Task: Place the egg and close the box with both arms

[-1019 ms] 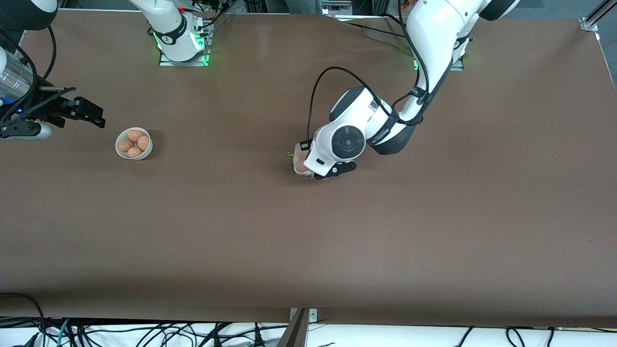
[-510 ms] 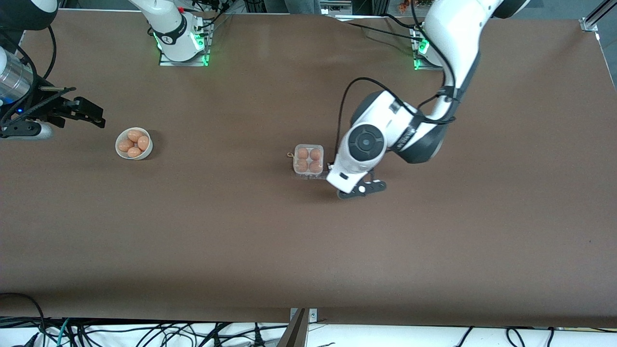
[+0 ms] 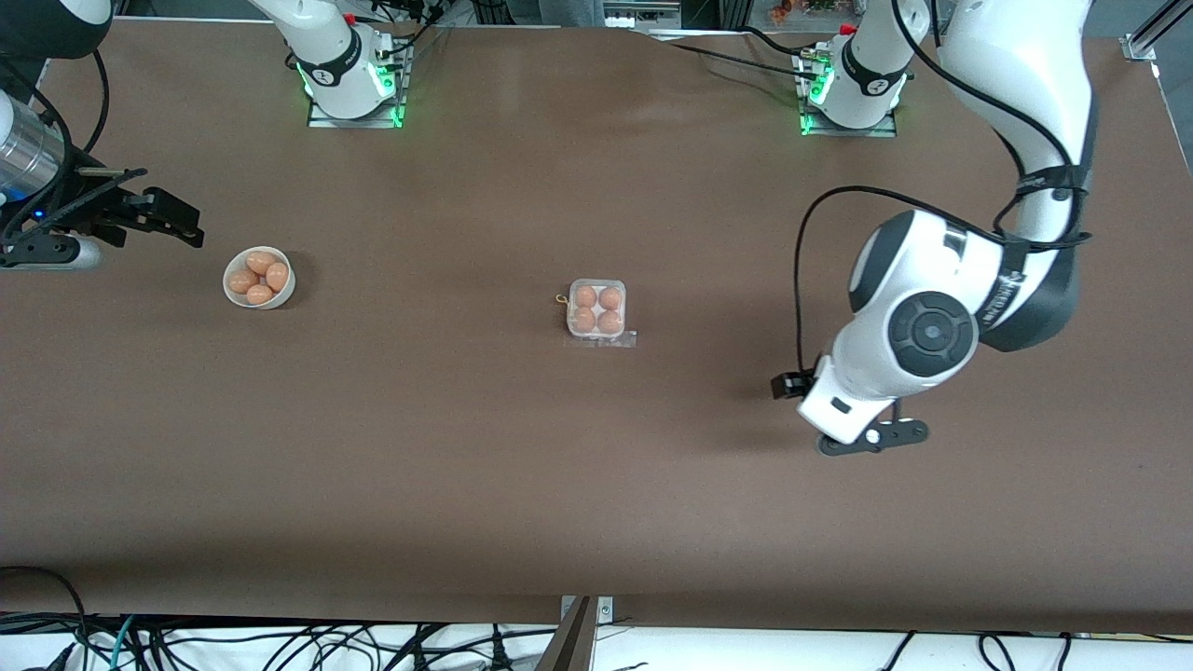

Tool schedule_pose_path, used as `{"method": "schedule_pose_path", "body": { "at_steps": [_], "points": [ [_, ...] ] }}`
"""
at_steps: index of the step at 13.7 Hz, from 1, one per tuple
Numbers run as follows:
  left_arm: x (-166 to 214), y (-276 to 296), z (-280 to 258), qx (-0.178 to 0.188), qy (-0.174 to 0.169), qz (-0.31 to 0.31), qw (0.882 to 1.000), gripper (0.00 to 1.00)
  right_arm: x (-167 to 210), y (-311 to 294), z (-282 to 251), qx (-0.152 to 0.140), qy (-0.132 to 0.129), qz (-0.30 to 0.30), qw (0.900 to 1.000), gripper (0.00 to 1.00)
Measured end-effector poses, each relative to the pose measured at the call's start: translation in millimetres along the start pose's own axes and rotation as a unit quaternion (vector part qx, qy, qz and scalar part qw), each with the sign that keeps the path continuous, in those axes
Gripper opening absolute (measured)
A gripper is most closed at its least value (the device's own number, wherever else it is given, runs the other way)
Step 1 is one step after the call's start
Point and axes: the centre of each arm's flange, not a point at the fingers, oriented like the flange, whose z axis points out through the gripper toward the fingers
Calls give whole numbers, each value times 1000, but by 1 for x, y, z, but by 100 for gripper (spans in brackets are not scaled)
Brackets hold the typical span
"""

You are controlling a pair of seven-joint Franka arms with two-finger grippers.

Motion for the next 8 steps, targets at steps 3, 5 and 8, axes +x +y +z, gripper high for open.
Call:
{"method": "schedule_pose_path", "body": {
  "at_steps": [3, 5, 8],
  "points": [
    [12, -37, -14, -4, -2, -2, 1000, 99, 0, 0, 0, 0, 0, 0, 1000, 100],
    [15, -50, -18, 4, -1, 7, 1000, 100, 0, 0, 0, 0, 0, 0, 1000, 100],
    [13, -65, -41, 16, 16, 47, 999, 100, 0, 0, 0, 0, 0, 0, 1000, 100]
  ]
}}
